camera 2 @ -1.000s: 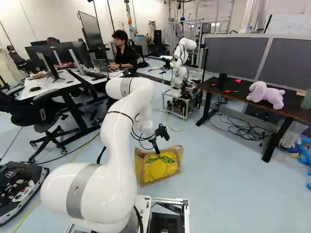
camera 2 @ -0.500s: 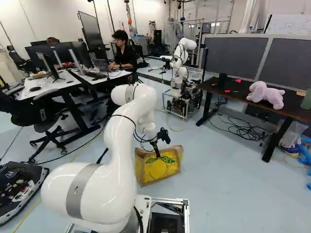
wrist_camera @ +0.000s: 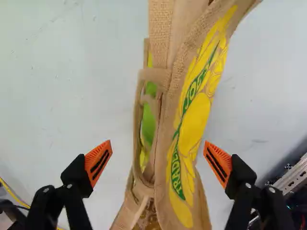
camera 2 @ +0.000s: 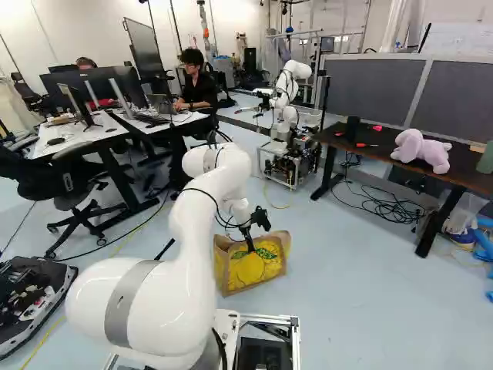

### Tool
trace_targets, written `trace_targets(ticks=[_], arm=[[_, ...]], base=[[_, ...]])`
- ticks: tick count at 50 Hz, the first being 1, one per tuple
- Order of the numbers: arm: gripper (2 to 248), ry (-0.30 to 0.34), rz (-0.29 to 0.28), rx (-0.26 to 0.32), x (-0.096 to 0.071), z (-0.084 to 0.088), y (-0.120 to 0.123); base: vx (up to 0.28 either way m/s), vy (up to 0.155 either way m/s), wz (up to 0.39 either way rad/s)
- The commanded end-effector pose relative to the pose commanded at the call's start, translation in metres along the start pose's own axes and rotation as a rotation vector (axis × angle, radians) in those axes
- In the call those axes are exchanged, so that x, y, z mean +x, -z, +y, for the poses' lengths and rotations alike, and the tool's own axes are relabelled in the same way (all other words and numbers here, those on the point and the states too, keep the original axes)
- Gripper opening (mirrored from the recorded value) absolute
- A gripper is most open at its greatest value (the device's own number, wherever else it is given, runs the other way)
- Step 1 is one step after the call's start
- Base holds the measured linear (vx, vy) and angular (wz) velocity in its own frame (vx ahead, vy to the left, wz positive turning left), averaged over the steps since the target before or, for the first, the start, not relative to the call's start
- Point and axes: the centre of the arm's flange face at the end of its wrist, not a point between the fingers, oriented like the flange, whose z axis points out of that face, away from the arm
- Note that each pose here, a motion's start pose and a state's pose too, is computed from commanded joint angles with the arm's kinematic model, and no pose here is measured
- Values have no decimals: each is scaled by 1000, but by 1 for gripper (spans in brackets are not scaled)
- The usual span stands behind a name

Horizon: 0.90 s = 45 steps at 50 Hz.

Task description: Pick up the bag on the ground and place it on the table

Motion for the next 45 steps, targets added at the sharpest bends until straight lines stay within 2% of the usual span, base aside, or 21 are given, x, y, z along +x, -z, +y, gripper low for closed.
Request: trace_targets(ticks=[20,42,43,45], arm=[[247,2,-38,-23,1,-6,-31],[247,2,-42,-24,0,-4,-57],[228,2,-42,-24,0,-4,-57],[228,2,-42,-24,0,-4,-58]], base=[[0,0,0],[0,0,0],[0,0,0],[0,0,0]])
